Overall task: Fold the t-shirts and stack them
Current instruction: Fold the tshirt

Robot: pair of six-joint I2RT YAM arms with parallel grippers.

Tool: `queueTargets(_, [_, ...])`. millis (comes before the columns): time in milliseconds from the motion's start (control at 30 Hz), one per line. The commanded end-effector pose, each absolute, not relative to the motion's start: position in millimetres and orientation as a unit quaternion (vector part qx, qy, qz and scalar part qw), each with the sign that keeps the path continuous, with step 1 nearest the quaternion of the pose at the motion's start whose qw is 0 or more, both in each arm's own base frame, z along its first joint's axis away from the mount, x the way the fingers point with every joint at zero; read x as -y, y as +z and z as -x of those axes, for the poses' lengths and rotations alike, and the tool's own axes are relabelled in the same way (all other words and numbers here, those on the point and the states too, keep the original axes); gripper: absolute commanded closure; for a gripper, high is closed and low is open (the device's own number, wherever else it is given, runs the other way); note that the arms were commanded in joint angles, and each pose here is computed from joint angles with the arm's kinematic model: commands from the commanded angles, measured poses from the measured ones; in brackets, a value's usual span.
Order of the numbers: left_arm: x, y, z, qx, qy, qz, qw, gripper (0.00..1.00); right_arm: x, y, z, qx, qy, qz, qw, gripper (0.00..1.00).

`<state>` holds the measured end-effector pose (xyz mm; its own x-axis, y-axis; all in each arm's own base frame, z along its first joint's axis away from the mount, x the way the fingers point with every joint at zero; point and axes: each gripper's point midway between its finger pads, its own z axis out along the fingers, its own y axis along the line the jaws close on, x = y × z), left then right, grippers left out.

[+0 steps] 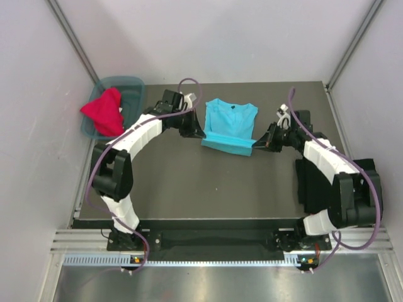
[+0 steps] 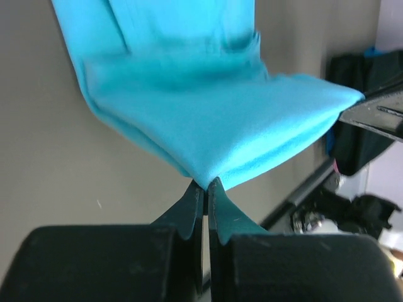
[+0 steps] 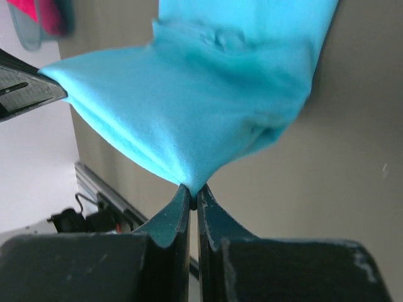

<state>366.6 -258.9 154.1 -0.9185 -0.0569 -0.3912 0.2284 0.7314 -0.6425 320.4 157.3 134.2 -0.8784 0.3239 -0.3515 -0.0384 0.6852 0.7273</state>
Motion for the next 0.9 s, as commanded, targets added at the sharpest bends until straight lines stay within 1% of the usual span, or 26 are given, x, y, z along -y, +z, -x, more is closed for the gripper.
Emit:
queueTargets(0, [252.8,167.9,-422.8,-0.894,-0.352,-0.066,0.27,1.0,-149.2,165.4,-374.3,-0.863,0.39,-0.07,0.312,1.0])
queueTargets(33, [256.0,179.3,-436.1,-0.887,-0.354,-0.075,0.288,1.0,-149.3,166.4,-387.6,-0.862,0.39,-0.068,0.317,1.0])
queueTargets(67, [257.8,180.3,-443.8,-0.884,-0.354,-0.08,0.295,1.0,-148.0,166.1,-395.9,-0.861,0.389,-0.067,0.321,1.0])
queueTargets(100, [259.0,168.5,-452.5,-0.888,-0.349,-0.079,0.29,1.0,-146.4,167.0,-405.1,-0.86,0.386,-0.066,0.328,1.0])
queueTargets(133, [261.0,179.6,-465.4,-0.881,-0.348,-0.086,0.31,1.0,-146.4,166.3,-419.1,-0.859,0.385,-0.065,0.331,1.0])
queueTargets(233, [263.0,166.2,-487.3,-0.88,-0.342,-0.093,0.315,1.0,-144.3,168.3,-450.2,-0.856,0.379,-0.055,0.346,1.0])
queueTargets(267, [266.5,175.8,-497.6,-0.873,-0.346,-0.098,0.33,1.0,-143.0,168.9,-457.4,-0.855,0.378,-0.055,0.35,1.0])
queueTargets(333, [268.1,163.8,-511.1,-0.873,-0.343,-0.104,0.332,1.0,-142.3,168.4,-477.1,-0.854,0.373,-0.047,0.359,1.0])
queueTargets(367, [269.8,172.1,-520.1,-0.865,-0.344,-0.111,0.347,1.0,-141.3,168.7,-483.3,-0.853,0.371,-0.046,0.363,1.0])
queueTargets(433, [272.5,161.0,-532.0,-0.863,-0.344,-0.119,0.35,1.0,-140.4,159.5,-495.6,-0.856,0.365,-0.041,0.364,1.0])
queueTargets(467, [275.5,169.1,-539.0,-0.855,-0.349,-0.128,0.362,1.0,-140.1,166.9,-504.1,-0.852,0.363,-0.037,0.376,1.0])
queueTargets(500, [276.5,157.8,-546.1,-0.856,-0.347,-0.13,0.361,1.0,-138.1,167.9,-509.4,-0.851,0.36,-0.036,0.381,1.0])
queueTargets(533, [277.6,167.3,-554.6,-0.848,-0.346,-0.138,0.378,1.0,-138.5,167.9,-516.3,-0.85,0.359,-0.034,0.385,1.0])
queueTargets(600, [277.5,160.2,-566.8,-0.845,-0.341,-0.14,0.389,1.0,-135.7,166.9,-524.3,-0.849,0.353,-0.033,0.392,1.0])
queueTargets(767, [276.4,169.6,-594.8,-0.827,-0.325,-0.147,0.434,1.0,-131.0,162.6,-545.1,-0.848,0.341,-0.029,0.405,1.0])
queueTargets(867, [274.9,158.9,-607.7,-0.825,-0.316,-0.147,0.445,0.99,-130.9,156.5,-553.6,-0.848,0.338,-0.03,0.406,1.0])
